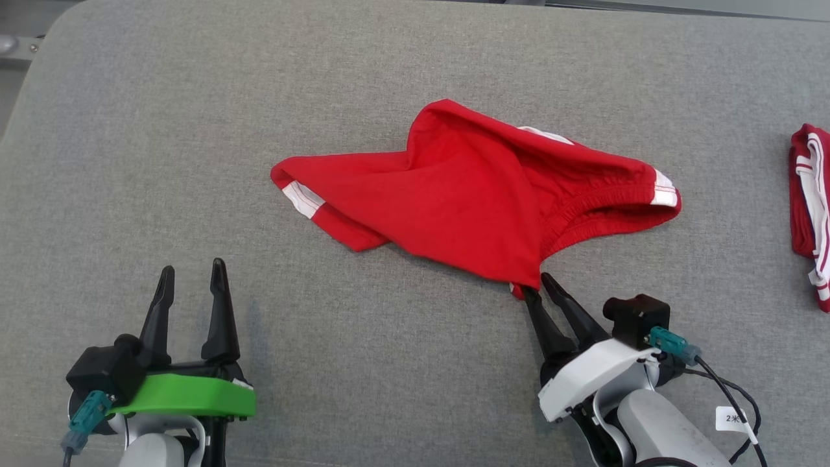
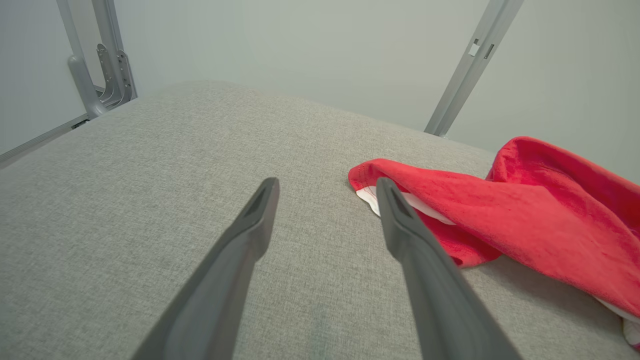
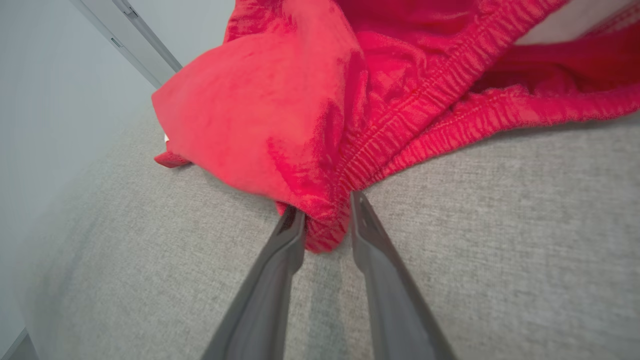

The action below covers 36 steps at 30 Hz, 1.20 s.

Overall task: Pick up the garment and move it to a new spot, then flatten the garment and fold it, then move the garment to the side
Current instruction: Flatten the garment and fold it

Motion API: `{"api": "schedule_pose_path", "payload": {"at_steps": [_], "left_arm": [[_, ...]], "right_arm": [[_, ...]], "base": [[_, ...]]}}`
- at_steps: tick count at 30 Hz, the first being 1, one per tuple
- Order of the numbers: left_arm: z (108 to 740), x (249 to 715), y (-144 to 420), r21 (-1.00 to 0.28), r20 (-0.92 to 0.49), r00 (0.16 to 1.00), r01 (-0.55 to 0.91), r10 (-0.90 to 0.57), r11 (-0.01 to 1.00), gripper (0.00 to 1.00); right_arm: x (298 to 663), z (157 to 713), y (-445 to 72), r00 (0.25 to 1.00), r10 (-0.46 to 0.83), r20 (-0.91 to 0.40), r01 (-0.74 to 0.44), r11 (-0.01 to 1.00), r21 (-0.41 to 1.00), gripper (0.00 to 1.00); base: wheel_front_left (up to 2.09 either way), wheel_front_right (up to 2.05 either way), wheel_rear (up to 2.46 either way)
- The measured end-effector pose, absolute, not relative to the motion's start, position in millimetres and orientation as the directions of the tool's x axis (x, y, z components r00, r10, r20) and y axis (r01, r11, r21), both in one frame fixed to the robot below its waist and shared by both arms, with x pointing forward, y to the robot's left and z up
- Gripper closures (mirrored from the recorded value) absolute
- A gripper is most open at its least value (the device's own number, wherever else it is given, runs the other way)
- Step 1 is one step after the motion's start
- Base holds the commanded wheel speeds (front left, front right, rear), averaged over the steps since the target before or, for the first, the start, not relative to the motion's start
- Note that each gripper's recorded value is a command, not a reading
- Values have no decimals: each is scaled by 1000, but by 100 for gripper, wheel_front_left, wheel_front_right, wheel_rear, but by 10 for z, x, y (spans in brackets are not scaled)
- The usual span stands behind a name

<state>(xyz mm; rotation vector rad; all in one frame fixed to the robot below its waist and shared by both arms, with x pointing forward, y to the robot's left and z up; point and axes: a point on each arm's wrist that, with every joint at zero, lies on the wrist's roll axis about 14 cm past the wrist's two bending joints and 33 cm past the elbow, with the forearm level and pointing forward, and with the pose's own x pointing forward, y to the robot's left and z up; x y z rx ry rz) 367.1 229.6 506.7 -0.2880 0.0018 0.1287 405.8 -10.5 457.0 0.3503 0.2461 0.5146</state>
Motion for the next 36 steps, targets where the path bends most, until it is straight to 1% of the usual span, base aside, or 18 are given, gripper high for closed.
{"api": "schedule_pose_path", "payload": {"at_steps": [1,3,4,5,6,9,10,11,12,16,21,25,27,31,32,36], "left_arm": [[5064,3677,2288,-284,-21,992,-124,124,951,0],[5058,3688,2268,-285,-22,993,-119,118,951,0],[5055,3691,2261,-286,-23,993,-117,116,951,0],[5055,3692,2257,-286,-23,993,-116,115,951,0],[5055,3691,2257,-286,-23,993,-116,115,951,0],[5063,3686,2263,-286,-21,993,-117,116,951,0],[5068,3682,2270,-286,-19,993,-119,118,951,0],[5073,3677,2278,-286,-18,992,-121,121,951,0],[5079,3672,2287,-285,-17,992,-123,123,951,0],[5112,3651,2303,-283,-8,992,-125,128,951,0],[5075,3542,2258,-283,-21,993,-119,118,952,0],[5058,3495,2168,-293,-26,995,-97,93,951,0],[5063,3503,2073,-307,-23,998,-71,67,949,0],[5116,3559,1844,-328,-4,1000,-1,-1,945,0],[5146,3577,1759,-333,6,1000,26,-26,942,0],[5138,3595,1599,-342,4,997,70,-73,937,0]], "right_arm": [[4055,4564,-116,844,517,-144,-433,815,386,50],[4048,4554,-134,845,514,-148,-430,817,384,29],[4048,4553,-144,846,512,-149,-428,819,383,26],[4049,4554,-150,847,510,-149,-427,820,382,25],[4049,4553,-154,847,509,-149,-426,820,382,33],[4043,4540,-163,847,509,-154,-427,824,373,67],[4041,4540,-161,846,510,-155,-428,824,371,72],[4042,4545,-158,847,510,-153,-429,824,371,93],[4052,4566,-159,848,509,-147,-431,824,368,100],[4112,4733,-174,859,503,-97,-445,826,346,100],[4117,5011,-278,862,506,-22,-486,838,247,100],[4068,5194,-417,848,529,12,-527,842,119,100],[4089,5304,-525,842,539,9,-539,841,44,100],[4172,5753,-670,830,557,40,-551,828,-102,100],[4184,5943,-736,828,559,46,-547,822,-159,100],[4266,6113,-810,831,556,22,-538,812,-228,100]], "base": [[0,0,0],[0,0,0],[0,0,0],[0,0,0],[0,0,0],[0,0,0],[0,0,0],[0,0,0],[0,0,0],[0,0,0],[0,0,0],[0,0,0],[0,0,0],[0,0,0],[0,0,0],[0,0,0]]}}
